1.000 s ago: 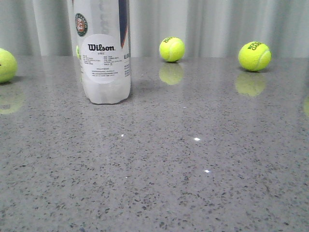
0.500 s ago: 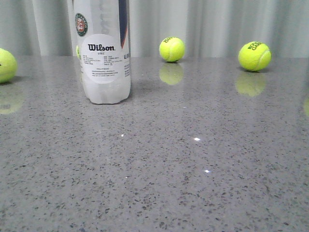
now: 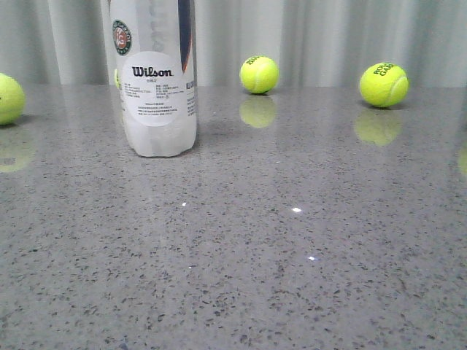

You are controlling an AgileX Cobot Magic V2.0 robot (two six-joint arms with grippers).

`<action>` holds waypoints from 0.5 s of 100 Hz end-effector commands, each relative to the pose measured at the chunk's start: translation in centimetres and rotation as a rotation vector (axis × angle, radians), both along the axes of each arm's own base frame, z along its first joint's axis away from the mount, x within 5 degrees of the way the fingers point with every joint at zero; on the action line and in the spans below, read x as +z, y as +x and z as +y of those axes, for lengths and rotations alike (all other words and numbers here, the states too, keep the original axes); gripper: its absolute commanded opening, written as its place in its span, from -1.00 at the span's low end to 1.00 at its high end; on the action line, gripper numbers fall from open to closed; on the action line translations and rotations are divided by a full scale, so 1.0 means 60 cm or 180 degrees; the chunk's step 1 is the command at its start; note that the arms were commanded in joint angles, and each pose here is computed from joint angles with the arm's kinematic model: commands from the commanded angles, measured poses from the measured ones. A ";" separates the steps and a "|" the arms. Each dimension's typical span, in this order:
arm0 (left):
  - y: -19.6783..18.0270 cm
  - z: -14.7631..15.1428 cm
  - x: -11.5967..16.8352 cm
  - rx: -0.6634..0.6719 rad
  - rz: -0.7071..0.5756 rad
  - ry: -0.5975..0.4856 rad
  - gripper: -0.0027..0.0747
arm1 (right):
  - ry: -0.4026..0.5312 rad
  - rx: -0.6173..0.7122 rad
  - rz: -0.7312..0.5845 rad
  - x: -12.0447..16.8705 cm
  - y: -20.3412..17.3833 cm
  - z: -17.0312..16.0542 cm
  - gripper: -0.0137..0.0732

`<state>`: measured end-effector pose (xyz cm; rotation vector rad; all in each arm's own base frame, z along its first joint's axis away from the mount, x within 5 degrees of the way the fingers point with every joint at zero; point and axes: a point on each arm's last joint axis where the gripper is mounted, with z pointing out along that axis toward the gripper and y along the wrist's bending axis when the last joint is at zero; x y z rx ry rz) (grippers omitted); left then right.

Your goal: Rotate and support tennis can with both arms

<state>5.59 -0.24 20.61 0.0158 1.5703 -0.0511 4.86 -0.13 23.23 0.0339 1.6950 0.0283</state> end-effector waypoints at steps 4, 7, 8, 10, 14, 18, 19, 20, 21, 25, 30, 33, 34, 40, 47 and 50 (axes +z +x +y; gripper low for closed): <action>-0.002 0.000 -0.011 0.0010 -0.0229 -0.0043 -0.99 | -0.0114 -0.0001 -0.0576 0.008 0.009 0.002 -0.84; -0.002 0.000 -0.011 0.0010 -0.0229 -0.0043 -0.98 | -0.0092 -0.0022 -0.0644 0.000 0.011 0.001 -0.84; -0.002 0.000 -0.011 0.0010 -0.0229 -0.0043 -0.99 | -0.0088 -0.0026 -0.0707 0.001 0.011 0.001 -0.84; -0.002 0.000 -0.011 0.0010 -0.0229 -0.0043 -0.99 | -0.0078 -0.0043 -0.0732 -0.004 0.012 0.001 -0.84; -0.002 0.000 -0.011 0.0010 -0.0229 -0.0043 -0.98 | -0.0070 -0.0073 -0.0884 -0.012 0.013 0.000 -0.84; -0.002 0.000 -0.011 0.0010 -0.0229 -0.0043 -0.99 | -0.0058 -0.0102 -0.1050 -0.019 0.011 -0.001 -0.84; -0.002 0.000 -0.011 0.0010 -0.0229 -0.0043 -0.99 | -0.0056 -0.0106 -0.1062 -0.019 0.011 -0.001 -0.84; -0.002 0.000 -0.011 0.0010 -0.0229 -0.0043 -0.99 | -0.0057 -0.0116 -0.1043 -0.020 0.010 -0.001 -0.84; -0.002 0.000 -0.011 0.0010 -0.0229 -0.0043 -0.98 | -0.0057 -0.0120 -0.1026 -0.020 0.009 -0.001 -0.84; -0.002 0.000 -0.011 0.0010 -0.0229 -0.0043 -0.99 | -0.0061 -0.0144 -0.1019 -0.021 0.006 -0.002 -0.84; -0.002 0.000 -0.011 0.0010 -0.0229 -0.0043 -0.99 | -0.0059 -0.0156 -0.0975 -0.023 0.007 -0.002 -0.84; -0.002 0.000 -0.011 0.0010 -0.0229 -0.0043 -0.98 | -0.0060 -0.0164 -0.0951 -0.024 0.007 -0.002 -0.84; -0.002 0.000 -0.011 0.0010 -0.0229 -0.0043 -0.99 | -0.0060 -0.0168 -0.0932 -0.025 0.007 -0.003 -0.84; -0.002 0.000 -0.011 0.0010 -0.0229 -0.0043 -0.99 | -0.0048 -0.0168 -0.0904 -0.027 0.007 -0.003 -0.84; -0.002 0.000 -0.011 0.0010 -0.0229 -0.0043 -0.99 | -0.0044 -0.0168 -0.0902 -0.027 0.007 -0.003 -0.84; -0.002 0.000 -0.011 0.0010 -0.0229 -0.0043 -0.99 | -0.0044 -0.0168 -0.0902 -0.027 0.007 -0.003 -0.84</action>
